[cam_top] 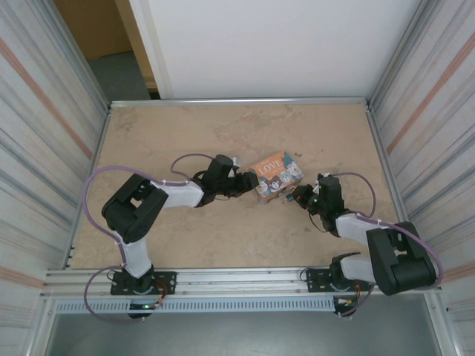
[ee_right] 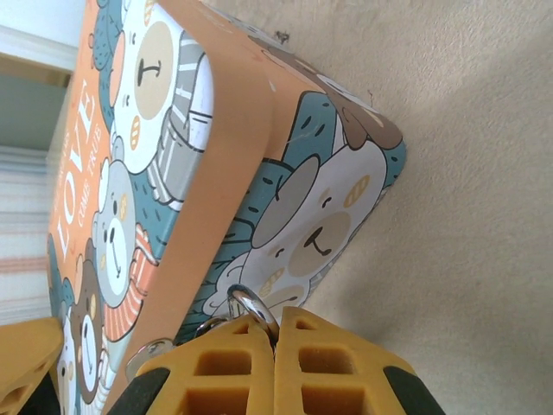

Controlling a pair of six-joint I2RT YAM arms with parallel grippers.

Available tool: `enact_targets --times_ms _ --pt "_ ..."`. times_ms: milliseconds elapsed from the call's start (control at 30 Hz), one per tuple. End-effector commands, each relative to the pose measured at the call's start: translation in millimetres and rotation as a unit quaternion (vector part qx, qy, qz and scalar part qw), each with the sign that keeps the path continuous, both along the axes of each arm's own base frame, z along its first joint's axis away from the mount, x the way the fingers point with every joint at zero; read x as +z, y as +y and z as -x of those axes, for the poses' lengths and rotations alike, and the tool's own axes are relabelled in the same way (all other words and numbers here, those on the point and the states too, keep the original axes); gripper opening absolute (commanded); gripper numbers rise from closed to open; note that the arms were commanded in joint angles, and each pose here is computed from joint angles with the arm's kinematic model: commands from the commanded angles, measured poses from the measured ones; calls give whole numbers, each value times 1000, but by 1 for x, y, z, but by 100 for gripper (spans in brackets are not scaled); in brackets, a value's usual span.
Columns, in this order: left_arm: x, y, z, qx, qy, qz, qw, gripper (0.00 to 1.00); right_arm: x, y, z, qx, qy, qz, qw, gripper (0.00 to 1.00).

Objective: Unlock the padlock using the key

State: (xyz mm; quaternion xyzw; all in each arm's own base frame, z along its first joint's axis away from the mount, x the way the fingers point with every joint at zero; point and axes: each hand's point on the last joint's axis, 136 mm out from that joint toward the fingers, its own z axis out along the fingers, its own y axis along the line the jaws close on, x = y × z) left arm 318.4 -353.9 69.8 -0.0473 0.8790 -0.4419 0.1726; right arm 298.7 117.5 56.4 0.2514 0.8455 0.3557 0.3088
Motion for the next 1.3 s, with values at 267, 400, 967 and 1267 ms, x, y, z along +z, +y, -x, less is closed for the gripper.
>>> enact_targets --times_ms 267,400,967,1267 --pt "-65 66 9 18 112 -100 989 48 36 -12 15 39 -26 68 997 0" --pt "-55 70 -8 15 103 -99 990 48 52 -11 25 64 -42 83 994 0" --pt "10 74 -59 3 23 -65 998 50 101 29 87 237 -48 98 965 0" --pt "98 101 -35 24 -95 -60 993 55 106 56 108 308 -28 120 943 0"
